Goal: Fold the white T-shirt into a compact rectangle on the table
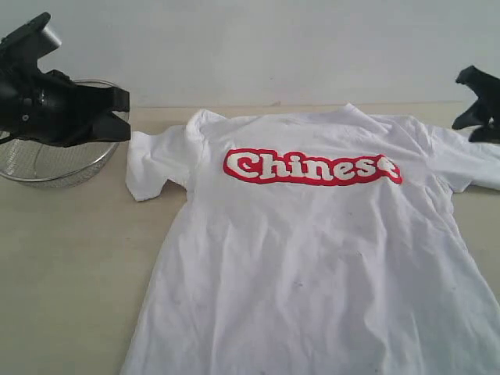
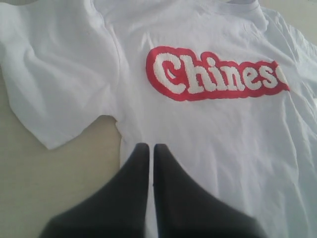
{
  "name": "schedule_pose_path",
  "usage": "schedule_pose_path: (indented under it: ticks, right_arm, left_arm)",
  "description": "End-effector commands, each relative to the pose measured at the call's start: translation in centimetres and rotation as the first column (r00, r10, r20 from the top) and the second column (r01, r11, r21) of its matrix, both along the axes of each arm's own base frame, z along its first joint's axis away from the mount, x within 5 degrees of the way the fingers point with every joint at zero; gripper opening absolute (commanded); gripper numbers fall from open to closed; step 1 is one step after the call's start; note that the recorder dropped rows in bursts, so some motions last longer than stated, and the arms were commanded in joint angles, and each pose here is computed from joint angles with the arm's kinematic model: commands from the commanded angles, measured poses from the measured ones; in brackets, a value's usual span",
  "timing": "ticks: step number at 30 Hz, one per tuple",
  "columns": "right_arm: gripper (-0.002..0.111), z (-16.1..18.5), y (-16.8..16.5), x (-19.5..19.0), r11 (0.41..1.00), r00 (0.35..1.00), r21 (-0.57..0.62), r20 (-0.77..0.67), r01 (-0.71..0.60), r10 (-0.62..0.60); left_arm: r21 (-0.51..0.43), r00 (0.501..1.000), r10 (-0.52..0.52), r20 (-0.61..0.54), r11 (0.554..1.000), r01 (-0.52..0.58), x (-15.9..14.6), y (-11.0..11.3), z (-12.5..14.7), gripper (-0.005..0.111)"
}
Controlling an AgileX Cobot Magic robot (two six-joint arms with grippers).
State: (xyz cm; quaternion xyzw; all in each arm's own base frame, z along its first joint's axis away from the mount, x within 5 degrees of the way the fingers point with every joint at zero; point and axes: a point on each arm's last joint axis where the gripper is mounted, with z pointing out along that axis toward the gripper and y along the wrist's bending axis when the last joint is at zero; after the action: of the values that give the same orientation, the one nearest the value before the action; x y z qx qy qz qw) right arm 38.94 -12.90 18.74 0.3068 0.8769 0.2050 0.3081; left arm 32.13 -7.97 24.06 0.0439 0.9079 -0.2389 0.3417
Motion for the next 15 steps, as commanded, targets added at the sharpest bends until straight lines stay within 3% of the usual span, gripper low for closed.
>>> schedule_pose_path:
  ticks: [1, 4, 8, 15]
  right_arm:
    - [0.052, -1.6, -5.1, -1.0, 0.985, 0.992, 0.129, -0.069, 0.112, -0.104]
    - [0.049, -2.1, -7.3, -1.1, 0.976, 0.992, 0.190, -0.086, 0.108, -0.093]
    - [0.049, -2.0, -9.1, -1.7, 0.972, 0.989, 0.186, -0.079, 0.141, -0.128]
    - [0.049, -4.7, -9.8, -2.6, 0.953, 0.980, 0.266, -0.169, 0.146, -0.103]
  left_arm:
    - [0.000, 1.000, -0.003, 0.006, 1.000, 0.003, -0.2, -0.1, 0.1, 0.004]
    - [0.000, 1.000, -0.003, 0.006, 1.000, 0.003, -0.2, -0.1, 0.1, 0.004]
    - [0.000, 1.000, -0.003, 0.006, 1.000, 0.003, -0.2, -0.1, 0.1, 0.004]
    - [0.009, 1.000, 0.016, 0.022, 1.000, -0.017, 0.0, 0.1, 0.2, 0.004]
